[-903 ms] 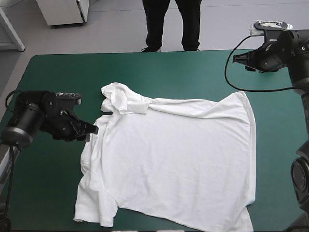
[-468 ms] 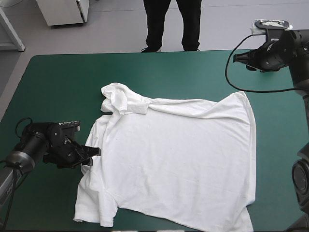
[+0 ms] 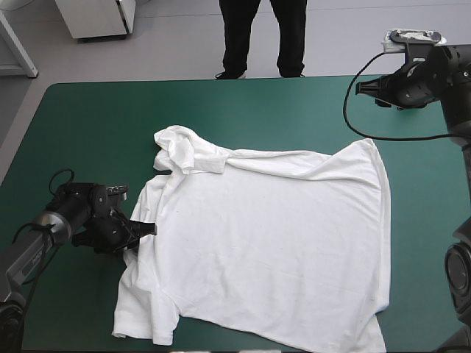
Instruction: Fold the cloth
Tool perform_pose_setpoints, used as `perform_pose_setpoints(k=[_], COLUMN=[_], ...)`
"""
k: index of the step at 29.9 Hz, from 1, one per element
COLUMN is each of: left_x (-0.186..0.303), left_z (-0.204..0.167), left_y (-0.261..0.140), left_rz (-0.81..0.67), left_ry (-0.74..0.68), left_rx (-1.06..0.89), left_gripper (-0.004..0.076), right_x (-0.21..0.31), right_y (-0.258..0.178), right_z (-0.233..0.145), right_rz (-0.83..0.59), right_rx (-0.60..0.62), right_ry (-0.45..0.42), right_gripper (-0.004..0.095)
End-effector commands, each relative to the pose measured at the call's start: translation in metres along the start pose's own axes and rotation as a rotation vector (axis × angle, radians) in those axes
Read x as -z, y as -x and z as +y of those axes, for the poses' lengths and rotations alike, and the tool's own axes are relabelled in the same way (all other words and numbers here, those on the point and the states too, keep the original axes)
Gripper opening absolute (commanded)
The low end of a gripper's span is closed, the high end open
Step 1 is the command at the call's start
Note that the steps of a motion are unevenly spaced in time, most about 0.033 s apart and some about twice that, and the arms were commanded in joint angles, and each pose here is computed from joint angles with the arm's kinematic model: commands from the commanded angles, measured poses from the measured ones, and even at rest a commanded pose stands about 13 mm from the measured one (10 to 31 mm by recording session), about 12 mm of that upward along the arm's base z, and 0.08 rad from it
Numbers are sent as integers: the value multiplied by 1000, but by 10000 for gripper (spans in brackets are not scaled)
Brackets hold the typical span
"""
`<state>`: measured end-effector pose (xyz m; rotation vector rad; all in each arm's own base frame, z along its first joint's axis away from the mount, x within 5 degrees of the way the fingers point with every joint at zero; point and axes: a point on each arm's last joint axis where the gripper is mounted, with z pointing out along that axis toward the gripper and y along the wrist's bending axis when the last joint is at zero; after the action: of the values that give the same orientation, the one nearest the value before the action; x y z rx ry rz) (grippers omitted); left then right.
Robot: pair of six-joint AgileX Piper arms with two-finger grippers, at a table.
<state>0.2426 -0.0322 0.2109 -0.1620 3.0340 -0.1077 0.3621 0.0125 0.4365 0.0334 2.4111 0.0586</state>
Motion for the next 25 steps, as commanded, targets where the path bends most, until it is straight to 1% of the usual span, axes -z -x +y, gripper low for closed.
perform_pose_setpoints(k=[1,3,4,7,9,12,13,15,17,21,25], left_x=[5,4,4,4,4,6,9,15,25,47,68], left_z=[-3,-3,-3,-2,2,13,18,23,31,52,75], left_y=[5,5,5,4,4,4,7,13,24,55,101], left_rz=[-36,-32,-30,-23,-12,-3,-15,-51,-106,-226,-298], left_ry=[-12,-11,-12,4,43,163,221,284,329,331,343], left_rx=[-11,-29,-45,-65,-97,-145,-157,-160,-154,-64,-37], left_gripper=[197,34,-19,-22,-22,-22,-22,-22,-22,-22,-22], right_x=[33,33,33,33,33,33,33,33,33,33,33], right_y=[9,9,9,9,9,9,9,9,9,10,10], right_z=[-2,-2,-2,-2,-2,-2,-2,-2,-2,-2,-2], right_rz=[-130,-130,-130,-130,-130,-130,-130,-133,-135,-140,-146], right_rx=[0,-1,-1,-1,-1,-1,-3,-7,-7,-8,-15], right_ry=[0,-3,-3,-3,-3,-3,-3,-2,-2,-2,-1], right_gripper=[391,391,391,391,391,391,391,391,391,391,391])
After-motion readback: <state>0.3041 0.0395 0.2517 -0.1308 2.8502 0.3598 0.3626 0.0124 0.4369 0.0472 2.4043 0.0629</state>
